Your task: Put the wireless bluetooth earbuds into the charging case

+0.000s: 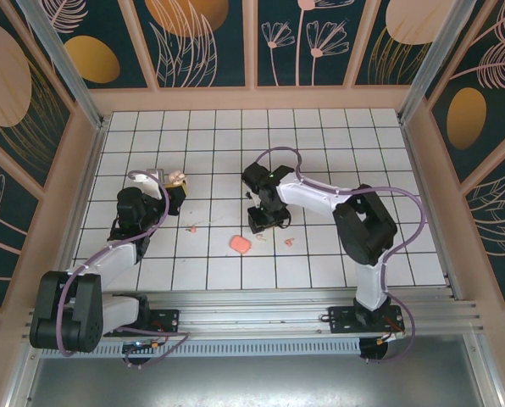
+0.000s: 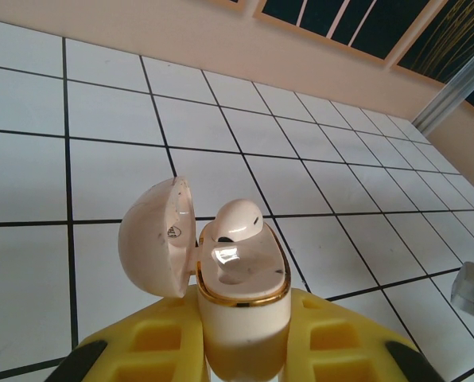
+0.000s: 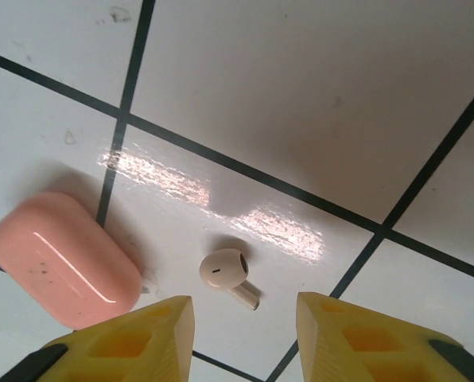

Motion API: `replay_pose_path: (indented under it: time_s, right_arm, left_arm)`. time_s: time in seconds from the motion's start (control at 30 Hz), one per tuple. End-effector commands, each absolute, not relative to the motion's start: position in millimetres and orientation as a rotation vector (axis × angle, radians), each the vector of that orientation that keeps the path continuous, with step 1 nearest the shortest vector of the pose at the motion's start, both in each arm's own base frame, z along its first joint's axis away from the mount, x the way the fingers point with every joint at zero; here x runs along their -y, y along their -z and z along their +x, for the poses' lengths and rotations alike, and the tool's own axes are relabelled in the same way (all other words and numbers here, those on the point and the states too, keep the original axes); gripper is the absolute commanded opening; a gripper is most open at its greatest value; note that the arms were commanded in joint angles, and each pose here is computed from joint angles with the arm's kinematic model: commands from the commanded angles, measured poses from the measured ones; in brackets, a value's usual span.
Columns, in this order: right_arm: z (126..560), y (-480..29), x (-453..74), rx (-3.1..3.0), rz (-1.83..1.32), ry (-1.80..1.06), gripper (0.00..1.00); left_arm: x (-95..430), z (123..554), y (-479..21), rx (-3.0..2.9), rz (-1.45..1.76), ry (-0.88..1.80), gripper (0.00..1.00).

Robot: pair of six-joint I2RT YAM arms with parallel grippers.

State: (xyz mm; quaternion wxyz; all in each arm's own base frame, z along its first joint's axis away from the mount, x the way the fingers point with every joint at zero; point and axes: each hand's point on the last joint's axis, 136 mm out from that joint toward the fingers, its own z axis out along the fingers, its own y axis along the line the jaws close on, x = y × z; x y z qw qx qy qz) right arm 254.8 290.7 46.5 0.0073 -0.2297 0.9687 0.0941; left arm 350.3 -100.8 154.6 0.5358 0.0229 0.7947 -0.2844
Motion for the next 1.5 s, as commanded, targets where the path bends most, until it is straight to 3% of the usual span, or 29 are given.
replay_pose_path:
  time_s: [0.0, 0.63, 1.47]
  right_arm:
    - [246, -43, -290, -3.053, -0.85, -0.274, 0.38]
    - [239, -26, -302, -3.07, -0.972, -0.293, 0.36]
    - [255, -31, -300, -3.015, -0.816, -0.331, 0.22]
  left_arm:
    - [99, 354, -168, -1.856, 0.078, 0.653, 0.04]
    - [98, 353, -170, -1.853, 0.075, 0.652, 0.04]
    - [99, 351, -170, -1.849, 0.089, 0.654, 0.04]
